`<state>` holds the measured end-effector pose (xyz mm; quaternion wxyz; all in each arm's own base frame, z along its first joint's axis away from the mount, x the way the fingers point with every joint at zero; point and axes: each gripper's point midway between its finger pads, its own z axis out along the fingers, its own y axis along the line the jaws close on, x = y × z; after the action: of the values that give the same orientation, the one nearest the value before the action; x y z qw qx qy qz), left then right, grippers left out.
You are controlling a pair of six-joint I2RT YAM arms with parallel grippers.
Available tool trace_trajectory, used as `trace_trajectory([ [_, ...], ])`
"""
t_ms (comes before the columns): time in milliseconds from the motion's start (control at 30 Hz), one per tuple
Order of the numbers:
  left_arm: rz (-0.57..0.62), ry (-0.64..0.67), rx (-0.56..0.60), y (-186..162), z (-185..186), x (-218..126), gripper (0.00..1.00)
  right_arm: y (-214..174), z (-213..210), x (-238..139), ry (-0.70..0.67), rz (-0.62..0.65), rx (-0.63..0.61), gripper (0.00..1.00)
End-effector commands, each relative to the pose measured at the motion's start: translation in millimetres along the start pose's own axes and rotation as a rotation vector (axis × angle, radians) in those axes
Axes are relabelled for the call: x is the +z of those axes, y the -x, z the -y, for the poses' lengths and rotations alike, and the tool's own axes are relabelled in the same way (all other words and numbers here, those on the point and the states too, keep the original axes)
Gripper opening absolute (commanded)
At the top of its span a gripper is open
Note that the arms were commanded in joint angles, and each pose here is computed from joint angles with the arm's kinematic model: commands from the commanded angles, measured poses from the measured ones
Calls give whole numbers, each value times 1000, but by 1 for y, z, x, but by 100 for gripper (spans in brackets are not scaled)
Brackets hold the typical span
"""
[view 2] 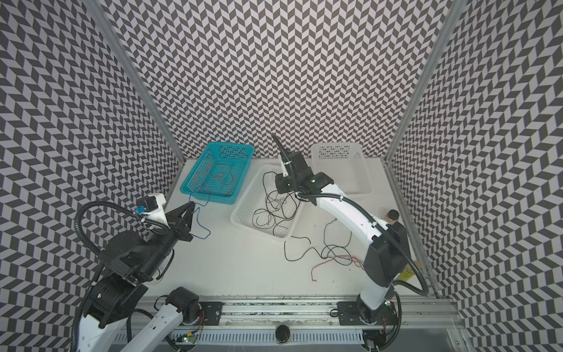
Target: Untangle the cables
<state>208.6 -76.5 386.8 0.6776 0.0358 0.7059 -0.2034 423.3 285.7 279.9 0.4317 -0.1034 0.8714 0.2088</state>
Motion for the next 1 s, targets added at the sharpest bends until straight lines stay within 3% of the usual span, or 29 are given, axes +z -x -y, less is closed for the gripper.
trace_trajectory([
  [0,1,-4,-3,-2,0,2,0,0,9,-26,-38,14,21,48],
  [200,-8,-9,2,-5,0,2,0,-40,36,-40,-132,-49,71,56],
  [367,-12,-14,-1,-7,1,3,0,-86,52,-25,-174,-134,132,60],
  [800,-28,-19,2,-9,2,5,0,-138,88,17,-375,-352,236,55],
  [967,-28,-16,5,-9,2,6,0,-143,93,29,-385,-364,274,50],
])
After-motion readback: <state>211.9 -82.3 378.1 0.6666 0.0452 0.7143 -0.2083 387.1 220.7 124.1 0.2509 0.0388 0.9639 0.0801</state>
